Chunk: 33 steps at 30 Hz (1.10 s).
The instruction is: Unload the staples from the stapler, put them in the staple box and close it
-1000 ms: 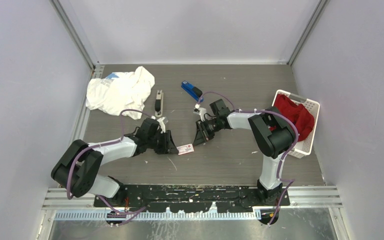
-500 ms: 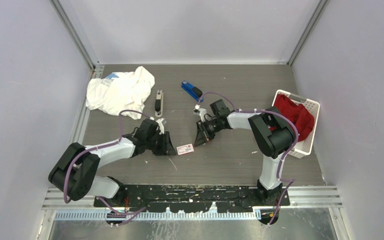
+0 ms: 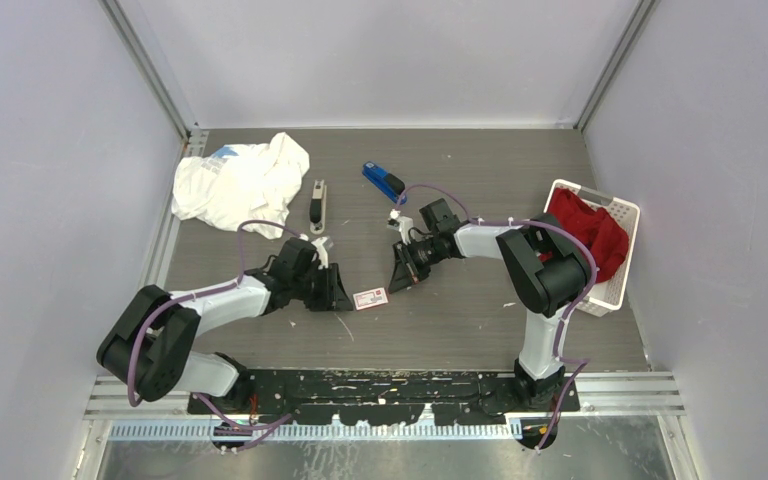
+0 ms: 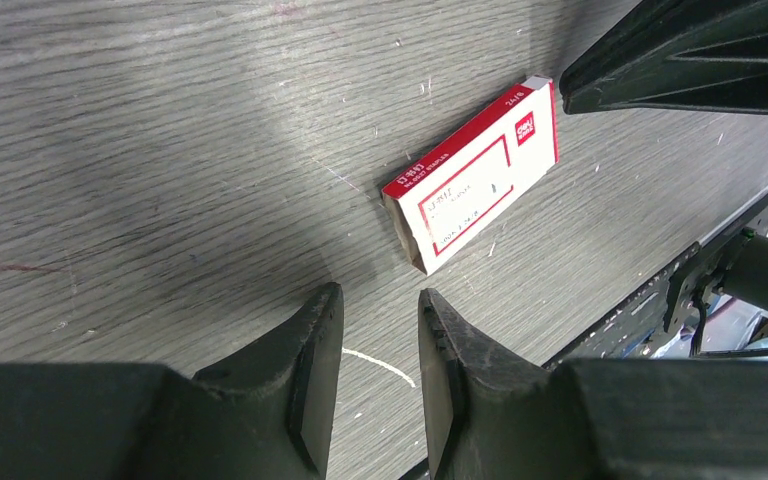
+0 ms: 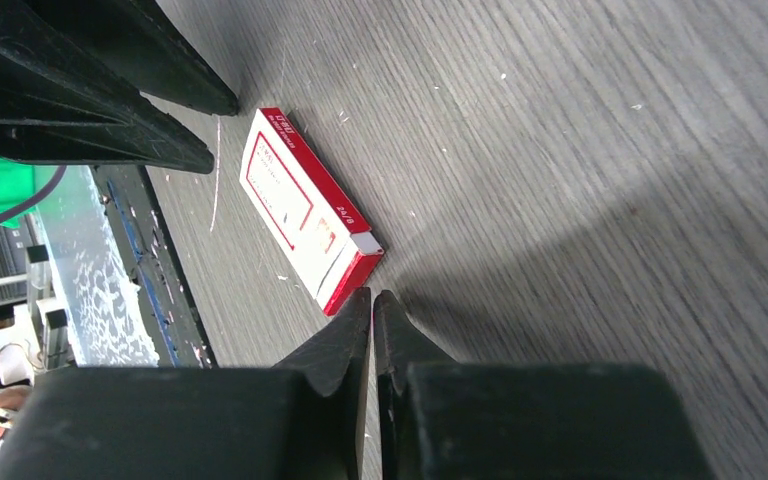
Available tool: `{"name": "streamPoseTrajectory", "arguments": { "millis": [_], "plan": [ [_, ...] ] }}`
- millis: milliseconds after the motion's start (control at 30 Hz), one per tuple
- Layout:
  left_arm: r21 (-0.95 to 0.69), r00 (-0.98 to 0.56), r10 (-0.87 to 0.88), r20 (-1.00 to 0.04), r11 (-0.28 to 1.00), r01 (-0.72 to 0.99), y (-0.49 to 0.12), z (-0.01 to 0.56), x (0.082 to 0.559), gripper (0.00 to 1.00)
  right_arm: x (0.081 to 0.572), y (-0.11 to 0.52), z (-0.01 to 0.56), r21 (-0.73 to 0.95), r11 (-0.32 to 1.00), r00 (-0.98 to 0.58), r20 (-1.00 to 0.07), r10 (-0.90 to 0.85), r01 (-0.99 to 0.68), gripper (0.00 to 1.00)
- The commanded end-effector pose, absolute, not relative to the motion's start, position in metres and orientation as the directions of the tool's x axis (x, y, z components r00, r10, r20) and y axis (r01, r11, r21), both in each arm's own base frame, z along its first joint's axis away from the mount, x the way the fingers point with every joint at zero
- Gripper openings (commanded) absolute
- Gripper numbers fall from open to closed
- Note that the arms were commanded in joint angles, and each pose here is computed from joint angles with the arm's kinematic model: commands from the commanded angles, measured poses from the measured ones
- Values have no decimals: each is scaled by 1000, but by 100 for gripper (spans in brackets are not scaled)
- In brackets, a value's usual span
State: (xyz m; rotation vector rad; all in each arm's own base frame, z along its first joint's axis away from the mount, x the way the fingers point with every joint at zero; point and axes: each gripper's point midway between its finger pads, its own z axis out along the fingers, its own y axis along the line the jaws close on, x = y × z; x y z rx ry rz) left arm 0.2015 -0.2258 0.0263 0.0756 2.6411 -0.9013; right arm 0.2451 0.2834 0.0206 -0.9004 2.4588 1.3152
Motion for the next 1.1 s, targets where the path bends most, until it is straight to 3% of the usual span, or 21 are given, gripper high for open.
{"name": "streamPoseTrajectory", "arguments": {
  "millis": [0,1067],
  "plan": [
    [-588,-944,-52,-325,793,158,-226,20,197,34,252,285,30,661,404,-771,-486,-412,-633,10],
    [-608,-962,-30,-271,780,147,-238,4,195,23,236,302,23,682,376,-767,-460,-447,-628,6]
  ]
}}
